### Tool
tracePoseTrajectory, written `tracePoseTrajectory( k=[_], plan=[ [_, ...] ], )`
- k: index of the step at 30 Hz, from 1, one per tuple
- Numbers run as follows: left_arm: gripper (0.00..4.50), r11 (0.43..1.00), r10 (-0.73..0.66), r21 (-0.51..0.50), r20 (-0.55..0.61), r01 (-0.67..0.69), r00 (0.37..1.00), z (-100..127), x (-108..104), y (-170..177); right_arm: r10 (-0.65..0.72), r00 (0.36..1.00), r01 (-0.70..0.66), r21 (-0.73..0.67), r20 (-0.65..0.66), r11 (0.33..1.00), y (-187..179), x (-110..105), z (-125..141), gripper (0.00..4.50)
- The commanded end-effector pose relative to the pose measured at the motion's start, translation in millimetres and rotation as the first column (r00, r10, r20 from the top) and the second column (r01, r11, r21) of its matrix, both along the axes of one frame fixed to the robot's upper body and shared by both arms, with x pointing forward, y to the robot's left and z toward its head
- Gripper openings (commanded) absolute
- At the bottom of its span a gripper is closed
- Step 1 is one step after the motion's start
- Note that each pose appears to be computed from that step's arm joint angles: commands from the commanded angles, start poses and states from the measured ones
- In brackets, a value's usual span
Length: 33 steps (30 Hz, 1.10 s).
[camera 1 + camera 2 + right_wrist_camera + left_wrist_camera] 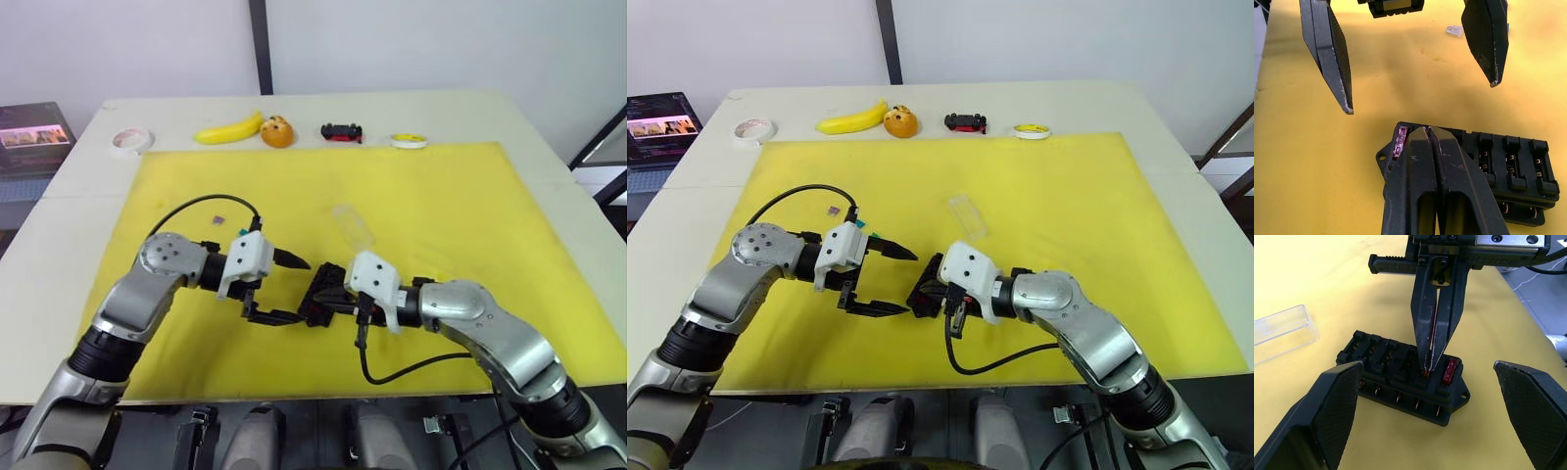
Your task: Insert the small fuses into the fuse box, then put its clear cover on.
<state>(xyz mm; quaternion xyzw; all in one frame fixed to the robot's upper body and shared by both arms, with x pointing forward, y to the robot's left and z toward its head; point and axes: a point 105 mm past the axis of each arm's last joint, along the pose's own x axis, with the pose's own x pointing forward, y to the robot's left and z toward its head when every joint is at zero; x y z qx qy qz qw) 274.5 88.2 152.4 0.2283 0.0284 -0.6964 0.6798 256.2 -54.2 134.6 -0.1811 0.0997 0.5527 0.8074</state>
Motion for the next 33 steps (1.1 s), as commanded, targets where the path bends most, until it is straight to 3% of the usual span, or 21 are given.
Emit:
tracePoseTrajectory(
  k=[1, 5, 9, 13, 18, 33],
  plan=[
    [4.50, 1.000, -0.015, -0.003, 0.028, 0.015, 0.999, 7.5, 1.1, -2.5, 0.022, 0.999, -0.024, 0.064, 0.040, 0.998, 1.9, -4.9, 23.2, 0.05],
    [4.50, 1.000, 0.004, 0.006, 0.017, -0.004, 1.000, 7.9, 6.1, 4.2, -0.019, 0.998, 0.015, 0.070, 0.057, 0.997, -14.4, -8.3, 40.5, 0.05],
    [4.50, 0.999, -0.004, 0.040, 0.009, 0.003, 1.000, 1.3, 10.5, 13.0, -0.099, 0.995, 0.099, -0.021, 0.014, 0.995, -42.0, -15.4, 26.3, 0.05],
    [2.71, 0.995, -0.035, 0.094, 0.001, 0.034, 0.999, -12.4, 14.5, 13.6, -0.164, 0.986, 0.160, -0.095, -0.035, 0.983, -55.0, -19.0, 3.1, 0.00],
    [0.07, 0.990, -0.047, 0.136, 0.030, 0.042, 0.998, -26.5, 26.7, 6.2, -0.211, 0.977, 0.205, -0.123, -0.038, 0.971, -50.2, -10.3, -11.5, 0.00],
    [0.07, 0.988, -0.026, 0.152, 0.049, 0.018, 0.998, -39.5, 37.1, -2.2, -0.230, 0.973, 0.226, -0.111, -0.029, 0.968, -38.5, 11.8, -19.4, 0.00]
  ],
)
